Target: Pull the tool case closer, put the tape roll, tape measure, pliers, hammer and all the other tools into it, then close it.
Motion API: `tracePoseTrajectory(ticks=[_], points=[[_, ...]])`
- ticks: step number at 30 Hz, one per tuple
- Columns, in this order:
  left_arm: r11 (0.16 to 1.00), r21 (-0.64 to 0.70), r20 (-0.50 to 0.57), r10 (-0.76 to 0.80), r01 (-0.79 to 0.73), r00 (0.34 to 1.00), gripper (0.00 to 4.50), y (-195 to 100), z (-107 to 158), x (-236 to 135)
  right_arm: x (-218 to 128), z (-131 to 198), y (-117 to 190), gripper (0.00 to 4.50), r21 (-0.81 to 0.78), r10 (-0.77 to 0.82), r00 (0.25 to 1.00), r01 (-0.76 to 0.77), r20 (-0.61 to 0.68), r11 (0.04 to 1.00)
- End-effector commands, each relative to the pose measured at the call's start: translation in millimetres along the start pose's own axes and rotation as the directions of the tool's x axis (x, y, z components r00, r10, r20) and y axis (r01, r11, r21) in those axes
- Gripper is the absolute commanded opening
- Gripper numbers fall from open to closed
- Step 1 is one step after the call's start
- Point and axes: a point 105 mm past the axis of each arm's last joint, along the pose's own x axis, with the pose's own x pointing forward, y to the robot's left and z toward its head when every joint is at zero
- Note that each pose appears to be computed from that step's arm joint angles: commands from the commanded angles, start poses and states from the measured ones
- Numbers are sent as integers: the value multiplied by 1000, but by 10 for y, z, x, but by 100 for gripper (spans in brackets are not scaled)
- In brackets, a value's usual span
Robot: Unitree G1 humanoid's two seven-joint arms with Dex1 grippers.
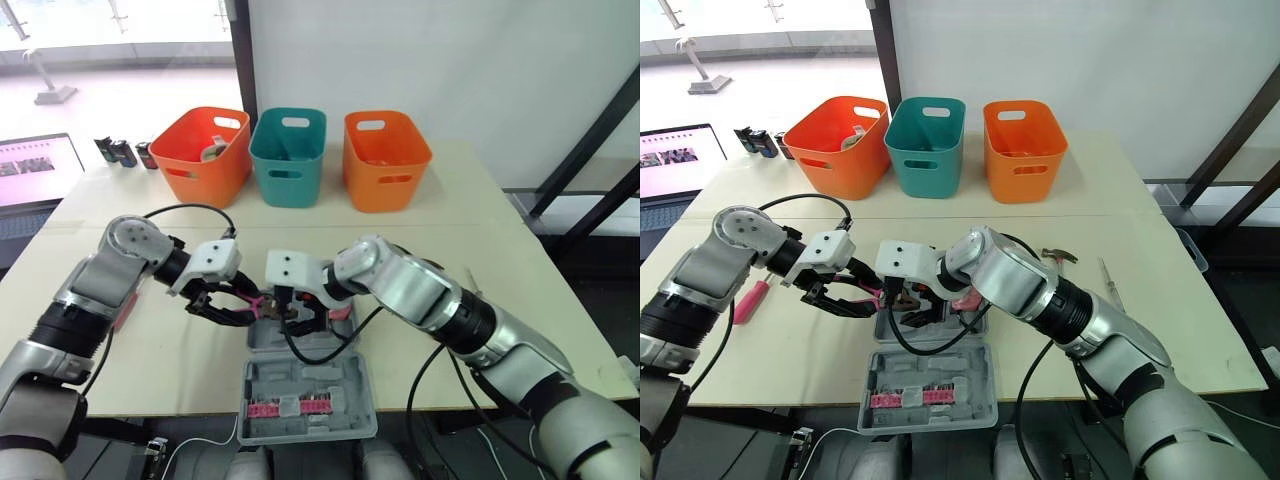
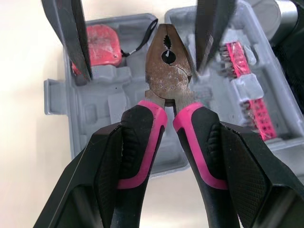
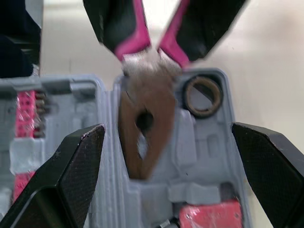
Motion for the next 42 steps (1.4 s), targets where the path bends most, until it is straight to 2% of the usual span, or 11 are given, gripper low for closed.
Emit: tracePoseTrajectory(ticks=[1, 6, 10, 14, 15, 27, 31, 35, 39, 41, 42], points=[[997, 65, -26, 48, -46, 999, 253, 73, 100, -92, -32, 140, -45, 450, -8, -29, 999, 29, 24, 1000], [996, 56, -12, 67, -66, 998, 253, 99, 126, -60, 24, 198, -35, 450, 12, -22, 999, 22, 37, 1000], [996, 54, -20, 69, -68, 997, 253, 91, 102, -47, 33, 235, -31, 329, 22, -18, 999, 17, 49, 1000], [996, 50, -21, 79, -78, 997, 253, 101, 90, -46, 43, 246, -42, 123, 31, -21, 998, 19, 55, 999], [996, 48, -21, 79, -78, 997, 253, 98, 88, -46, 46, 244, -45, 98, 33, -22, 998, 21, 55, 999], [996, 21, 7, 83, -83, 997, 253, 96, 79, -62, 46, 271, -95, 99, 52, -50, 995, 46, 80, 998], [996, -1, 110, 87, -88, 990, 441, 70, 164, -114, 18, 220, -106, 99, 56, -51, 995, 46, 80, 997], [984, -61, 165, 178, -170, 970, 450, 71, 129, -280, 11, 13, -99, 99, 50, -48, 999, 47, 26, 998], [962, -173, 221, 246, -210, 944, 450, -87, 26, -466, -46, -202, -73, 99, 29, -35, 999, 37, -36, 999], [940, -234, 246, 303, -247, 921, 450, -182, -81, -551, -90, -271, -64, 99, 15, -25, 997, 26, -68, 1000], [924, -263, 233, 340, -278, 911, 450, -273, -219, -602, -125, -318, -51, 99, 2, -6, 995, 6, -95, 1000]])
